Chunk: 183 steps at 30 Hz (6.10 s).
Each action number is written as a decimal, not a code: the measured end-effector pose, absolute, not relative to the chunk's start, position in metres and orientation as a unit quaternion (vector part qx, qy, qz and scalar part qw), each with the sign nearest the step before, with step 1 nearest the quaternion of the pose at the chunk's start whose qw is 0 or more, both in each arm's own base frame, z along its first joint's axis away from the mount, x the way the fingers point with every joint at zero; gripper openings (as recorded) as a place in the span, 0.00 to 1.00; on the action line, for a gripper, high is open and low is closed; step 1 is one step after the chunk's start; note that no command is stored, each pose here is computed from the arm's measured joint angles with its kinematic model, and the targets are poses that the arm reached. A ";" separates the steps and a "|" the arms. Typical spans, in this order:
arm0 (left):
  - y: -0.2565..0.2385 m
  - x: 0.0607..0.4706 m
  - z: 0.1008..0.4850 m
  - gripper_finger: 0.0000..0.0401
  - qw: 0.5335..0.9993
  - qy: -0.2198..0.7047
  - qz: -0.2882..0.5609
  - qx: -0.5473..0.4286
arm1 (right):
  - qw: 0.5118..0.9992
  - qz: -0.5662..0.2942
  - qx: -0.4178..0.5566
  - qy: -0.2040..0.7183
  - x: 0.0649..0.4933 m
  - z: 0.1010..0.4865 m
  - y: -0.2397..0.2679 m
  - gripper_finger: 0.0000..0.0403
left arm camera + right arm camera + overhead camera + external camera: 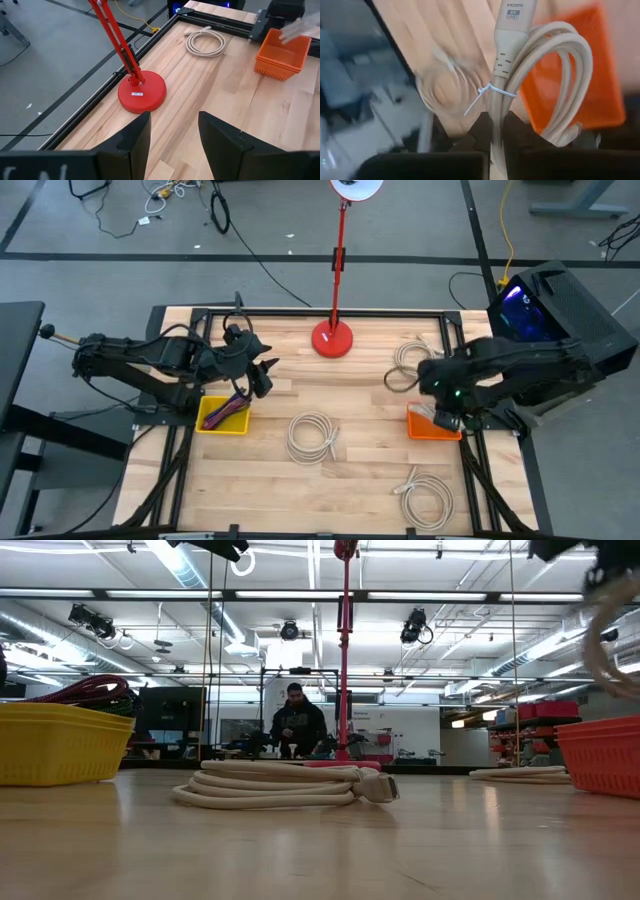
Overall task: Pick & Place USB Port
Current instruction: Put the brown HDMI cable into the orange bin
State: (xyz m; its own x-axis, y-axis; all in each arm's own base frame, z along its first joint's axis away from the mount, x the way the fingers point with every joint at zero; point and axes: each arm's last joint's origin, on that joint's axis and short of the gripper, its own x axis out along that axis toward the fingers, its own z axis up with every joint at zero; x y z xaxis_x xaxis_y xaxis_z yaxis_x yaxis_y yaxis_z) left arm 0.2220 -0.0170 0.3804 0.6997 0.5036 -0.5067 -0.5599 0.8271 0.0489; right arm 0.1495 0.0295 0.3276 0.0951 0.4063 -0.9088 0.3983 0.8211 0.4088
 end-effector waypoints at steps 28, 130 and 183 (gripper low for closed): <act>-0.017 0.223 0.380 0.43 0.921 0.255 0.290 -0.060 | 0.652 0.016 0.266 0.710 0.148 0.278 0.038 0.04; -0.017 0.222 0.380 0.43 0.918 0.259 0.294 -0.057 | 0.754 -0.174 0.161 0.612 0.182 0.284 -0.018 0.26; -0.017 0.223 0.380 0.43 0.916 0.242 0.304 -0.102 | 0.698 -0.201 0.197 0.658 0.192 0.144 -0.127 0.45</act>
State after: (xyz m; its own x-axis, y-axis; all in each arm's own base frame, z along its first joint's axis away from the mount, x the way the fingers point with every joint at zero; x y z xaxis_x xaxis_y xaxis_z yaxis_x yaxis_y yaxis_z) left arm 0.2226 -0.0169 0.3801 0.6980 0.5069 -0.5058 -0.6061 0.7944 -0.0403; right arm 0.1925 -0.1268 0.1440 0.0531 -0.0211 -0.9984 0.5406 0.8412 0.0110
